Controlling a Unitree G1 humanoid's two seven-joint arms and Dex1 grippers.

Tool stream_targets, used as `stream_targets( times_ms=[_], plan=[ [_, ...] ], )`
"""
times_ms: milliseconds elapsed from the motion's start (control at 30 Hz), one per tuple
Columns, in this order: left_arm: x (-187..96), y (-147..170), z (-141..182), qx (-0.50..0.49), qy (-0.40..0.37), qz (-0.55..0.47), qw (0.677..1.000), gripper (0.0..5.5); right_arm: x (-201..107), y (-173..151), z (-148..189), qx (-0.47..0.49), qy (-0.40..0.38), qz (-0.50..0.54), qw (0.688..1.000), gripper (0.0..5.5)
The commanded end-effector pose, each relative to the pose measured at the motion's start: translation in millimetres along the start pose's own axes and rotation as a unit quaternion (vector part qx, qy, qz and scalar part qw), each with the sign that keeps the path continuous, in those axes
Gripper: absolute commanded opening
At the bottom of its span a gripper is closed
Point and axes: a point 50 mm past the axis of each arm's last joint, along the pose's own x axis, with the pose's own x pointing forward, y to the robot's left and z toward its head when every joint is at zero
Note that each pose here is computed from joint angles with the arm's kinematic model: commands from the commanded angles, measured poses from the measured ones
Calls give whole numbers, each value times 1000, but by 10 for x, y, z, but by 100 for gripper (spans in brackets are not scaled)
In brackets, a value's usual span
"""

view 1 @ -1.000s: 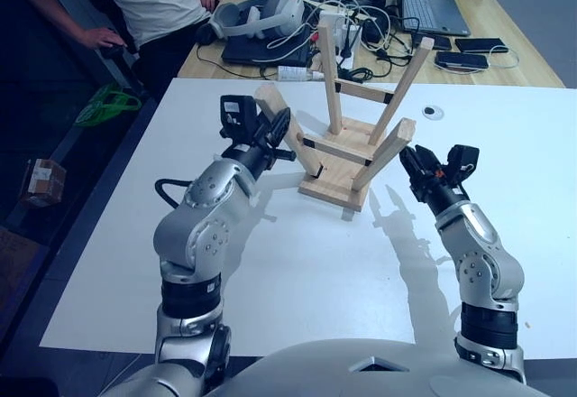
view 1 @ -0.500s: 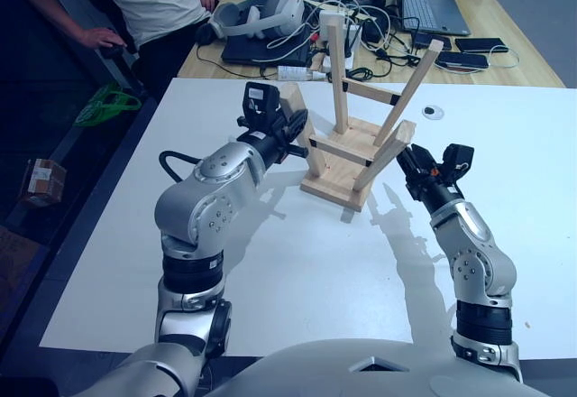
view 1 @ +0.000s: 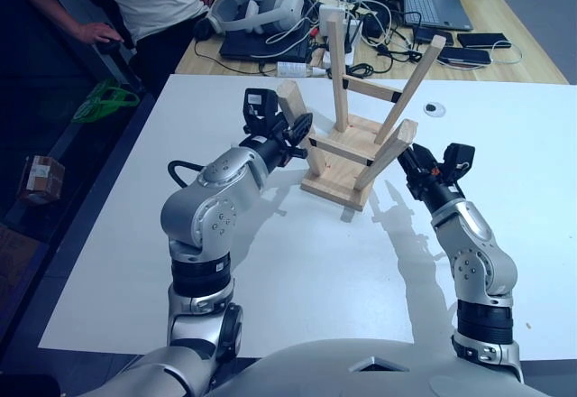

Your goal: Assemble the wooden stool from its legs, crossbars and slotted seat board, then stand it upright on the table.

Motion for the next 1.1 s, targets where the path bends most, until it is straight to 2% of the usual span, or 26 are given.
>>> stream_targets(
  times_ms=[33, 167, 333, 500, 633, 733, 833, 933, 1000, 1033, 1100],
  plan=[
    [-64, -117, 85, -6, -10, -51, 999, 188, -5, -39, 18, -13, 2, -17, 1000, 203],
    [-141, -90, 250, -47, -41, -74, 995, 188, -35, -73, -6, -27, 17, -43, 999, 203],
    [-190, -113, 282, -59, -38, -92, 993, 188, -95, -107, 14, -41, 24, -81, 996, 203],
    [-283, -36, 449, -92, -82, -94, 988, 188, -200, -139, 13, -54, 40, -136, 988, 203],
    [-300, -60, 406, -56, -66, -80, 993, 188, -202, -122, 4, -53, 43, -144, 987, 203],
    [-313, -47, 409, -27, -75, -67, 995, 231, -208, -123, 9, -52, 43, -145, 987, 203],
    [-340, 31, 565, -23, -120, -50, 991, 285, -232, -121, -3, -52, 48, -145, 987, 203],
    [-399, 212, 810, -37, -187, -7, 982, 337, -261, -113, -25, -53, 54, -146, 986, 203],
    [-419, 410, 855, -51, -204, 58, 976, 337, -285, -105, -40, -54, 59, -145, 986, 203],
    [-399, 538, 785, -40, -180, 112, 976, 337, -301, -103, -46, -55, 61, -145, 986, 203],
    [-324, 690, 488, 84, -64, 204, 973, 337, -345, -100, -48, -61, 67, -145, 985, 203]
  ],
)
